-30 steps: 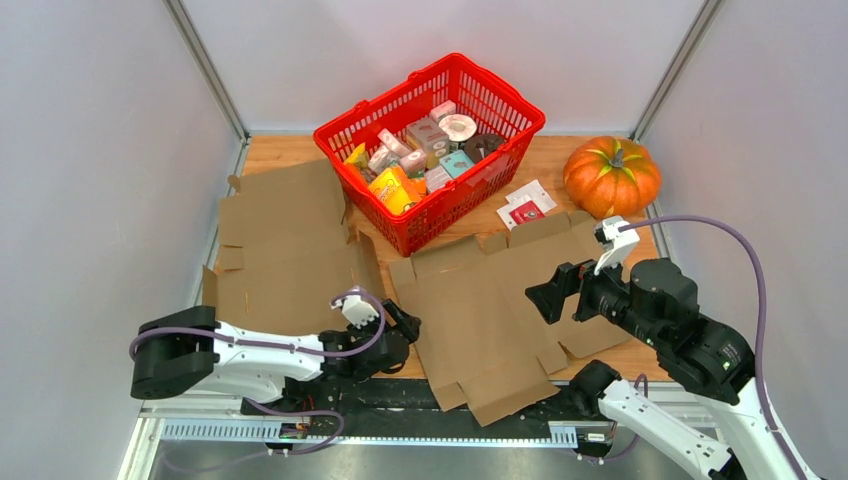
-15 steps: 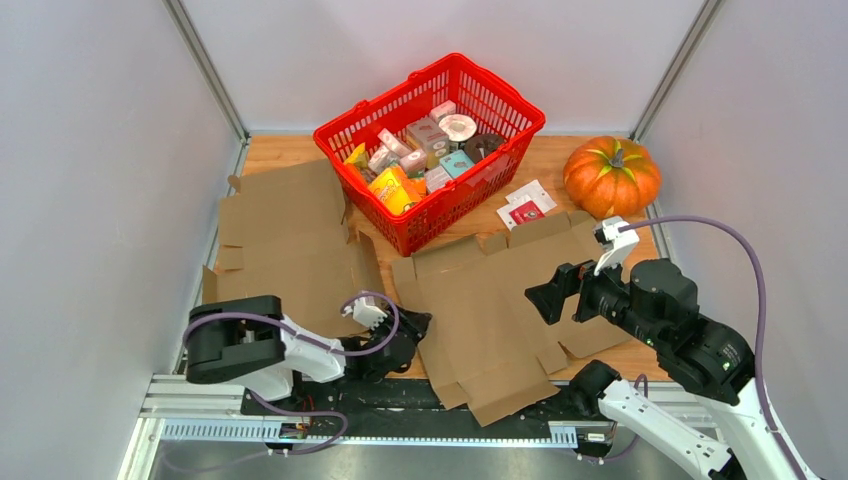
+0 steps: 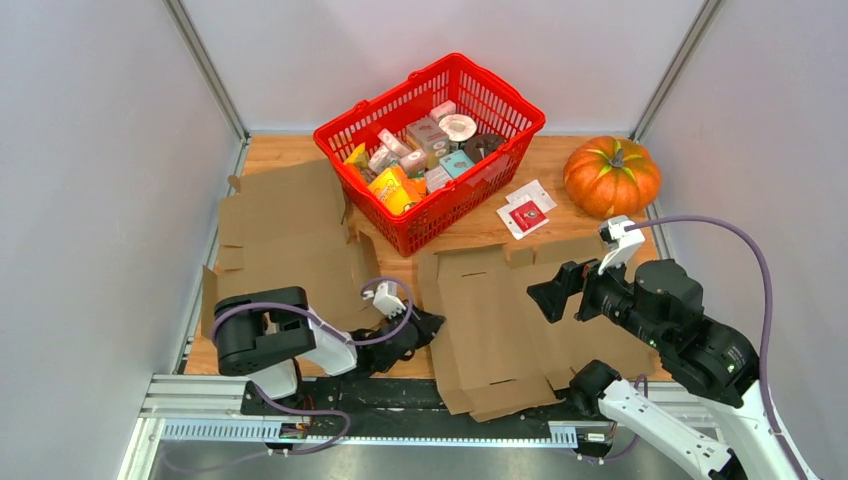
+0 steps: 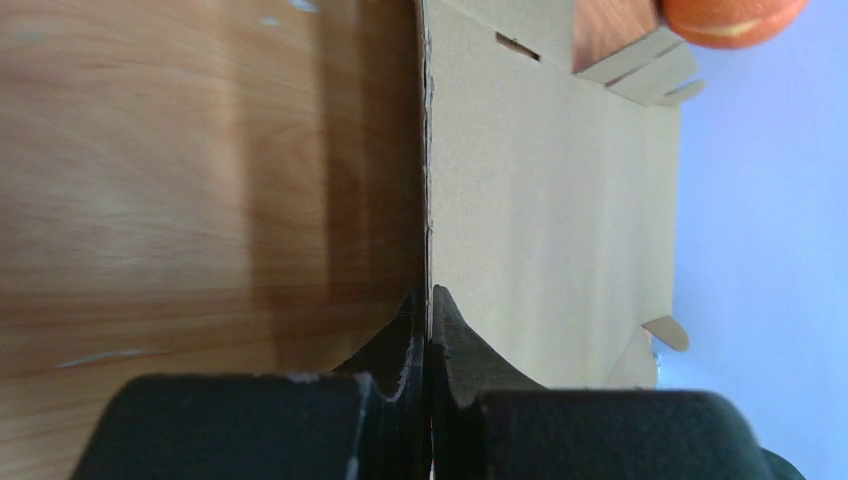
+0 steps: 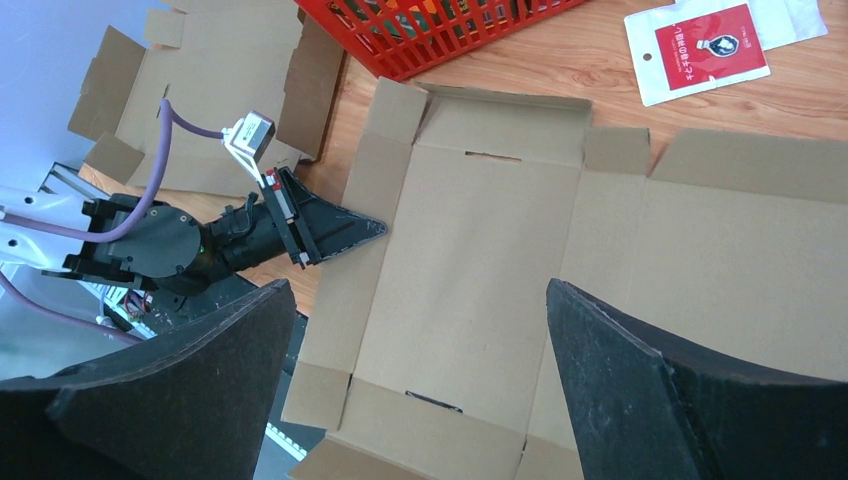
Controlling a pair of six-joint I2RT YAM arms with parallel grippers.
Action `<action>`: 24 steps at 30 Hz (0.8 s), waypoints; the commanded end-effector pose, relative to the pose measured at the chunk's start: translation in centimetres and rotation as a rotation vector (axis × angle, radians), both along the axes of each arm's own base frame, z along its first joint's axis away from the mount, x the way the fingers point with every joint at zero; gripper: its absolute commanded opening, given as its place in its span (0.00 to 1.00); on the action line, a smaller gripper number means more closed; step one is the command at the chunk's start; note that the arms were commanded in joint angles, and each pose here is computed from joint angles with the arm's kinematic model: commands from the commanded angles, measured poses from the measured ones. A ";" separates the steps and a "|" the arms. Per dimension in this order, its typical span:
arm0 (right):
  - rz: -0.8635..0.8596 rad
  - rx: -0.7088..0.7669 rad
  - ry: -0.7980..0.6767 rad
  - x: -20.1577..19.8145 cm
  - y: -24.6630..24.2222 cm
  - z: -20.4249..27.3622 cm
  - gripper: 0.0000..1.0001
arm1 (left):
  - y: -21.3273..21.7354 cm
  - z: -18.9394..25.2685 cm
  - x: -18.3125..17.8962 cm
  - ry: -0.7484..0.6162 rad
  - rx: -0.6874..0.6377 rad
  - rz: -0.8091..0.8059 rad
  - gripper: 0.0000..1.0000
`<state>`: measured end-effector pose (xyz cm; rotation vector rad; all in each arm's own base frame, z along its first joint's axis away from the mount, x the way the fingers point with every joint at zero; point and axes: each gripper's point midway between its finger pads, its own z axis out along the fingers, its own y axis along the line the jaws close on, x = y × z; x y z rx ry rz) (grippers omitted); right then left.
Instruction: Fold the paper box
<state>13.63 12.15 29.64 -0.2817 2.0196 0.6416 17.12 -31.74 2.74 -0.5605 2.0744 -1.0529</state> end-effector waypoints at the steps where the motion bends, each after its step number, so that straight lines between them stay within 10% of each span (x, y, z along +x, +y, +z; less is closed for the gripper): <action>1: -0.024 0.029 -0.059 0.2 -0.5 2.1 1.00 | -3.8 4.7 -1.1 -0.114 -0.011 -0.178 0.03; 24: 0.135 -0.237 -0.253 6.2 3.1 5.5 1.00 | 2.1 21.3 -0.9 -0.518 0.718 -0.884 0.00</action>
